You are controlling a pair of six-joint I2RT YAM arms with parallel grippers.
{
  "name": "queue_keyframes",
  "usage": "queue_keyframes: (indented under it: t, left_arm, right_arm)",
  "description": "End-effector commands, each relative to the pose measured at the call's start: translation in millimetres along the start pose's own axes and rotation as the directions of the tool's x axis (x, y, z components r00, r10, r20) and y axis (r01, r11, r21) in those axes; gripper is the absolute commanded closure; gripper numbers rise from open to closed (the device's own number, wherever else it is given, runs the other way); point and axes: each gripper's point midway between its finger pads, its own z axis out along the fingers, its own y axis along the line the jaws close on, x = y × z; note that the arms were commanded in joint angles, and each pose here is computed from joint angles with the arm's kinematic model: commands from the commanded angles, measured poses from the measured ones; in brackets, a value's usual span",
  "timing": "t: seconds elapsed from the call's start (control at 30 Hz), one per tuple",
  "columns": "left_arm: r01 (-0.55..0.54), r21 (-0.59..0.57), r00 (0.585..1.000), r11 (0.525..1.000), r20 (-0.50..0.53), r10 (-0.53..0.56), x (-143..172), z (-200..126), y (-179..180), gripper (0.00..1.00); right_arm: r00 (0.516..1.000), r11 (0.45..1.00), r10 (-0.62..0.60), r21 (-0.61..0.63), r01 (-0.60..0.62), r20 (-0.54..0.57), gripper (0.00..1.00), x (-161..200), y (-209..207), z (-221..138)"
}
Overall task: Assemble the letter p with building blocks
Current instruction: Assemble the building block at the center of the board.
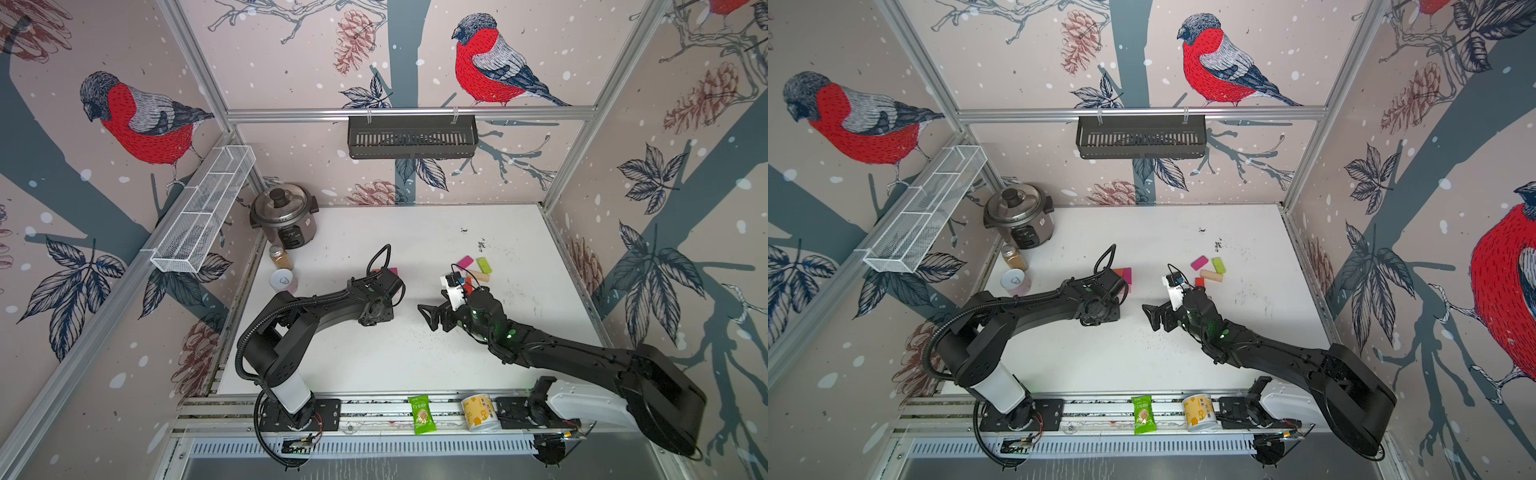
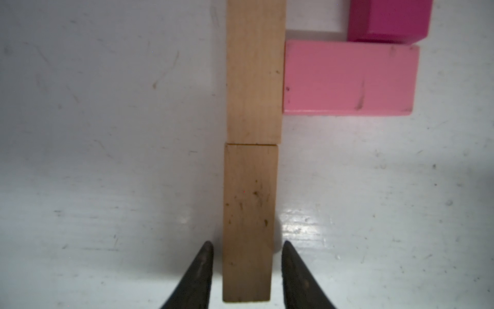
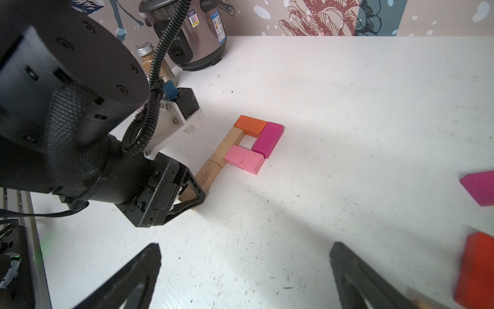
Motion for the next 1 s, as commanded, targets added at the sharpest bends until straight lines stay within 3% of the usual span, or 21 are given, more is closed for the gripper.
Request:
queue_keyframes:
  t: [0.0, 0.27, 0.47, 0.57, 0.77, 0.97]
  left_arm:
    - [0.000, -0.025, 1.000, 1.000, 0.003, 0.000, 0, 0, 6, 0.49]
    - [0.002, 0.006, 1.000, 1.000, 0.013, -0.002, -2, -7, 0, 0.37]
    - [-0.002, 0.071, 0.997, 0.997, 0.072, -0.003, -11, -34, -6, 0.18]
    - [-0.001, 0.119, 0.993, 0.993, 0.119, -0.013, -17, -53, -7, 0.03]
    - [-0.018, 0.209, 0.972, 0.978, 0.234, -0.032, -31, -100, -6, 0.03]
    - [-0.088, 0.326, 0.921, 0.941, 0.387, -0.048, -48, -155, -9, 0.03]
  right_arm:
    - [1.000, 1.000, -0.017, 0.004, 0.017, 0.009, 0.00, -3, 1, 0]
    - [1.000, 1.000, -0.019, 0.007, 0.019, 0.011, 0.00, -4, 1, 1]
    - [1.000, 1.000, -0.018, 0.009, 0.017, 0.012, 0.00, -4, 0, 0]
    - [1.000, 1.000, -0.018, 0.011, 0.018, 0.016, 0.00, -5, 0, 0]
    - [1.000, 1.000, -0.015, 0.020, 0.015, 0.021, 0.00, -6, -3, -2]
    - [1.000, 1.000, -0.006, 0.027, 0.005, 0.027, 0.00, -7, -6, -3]
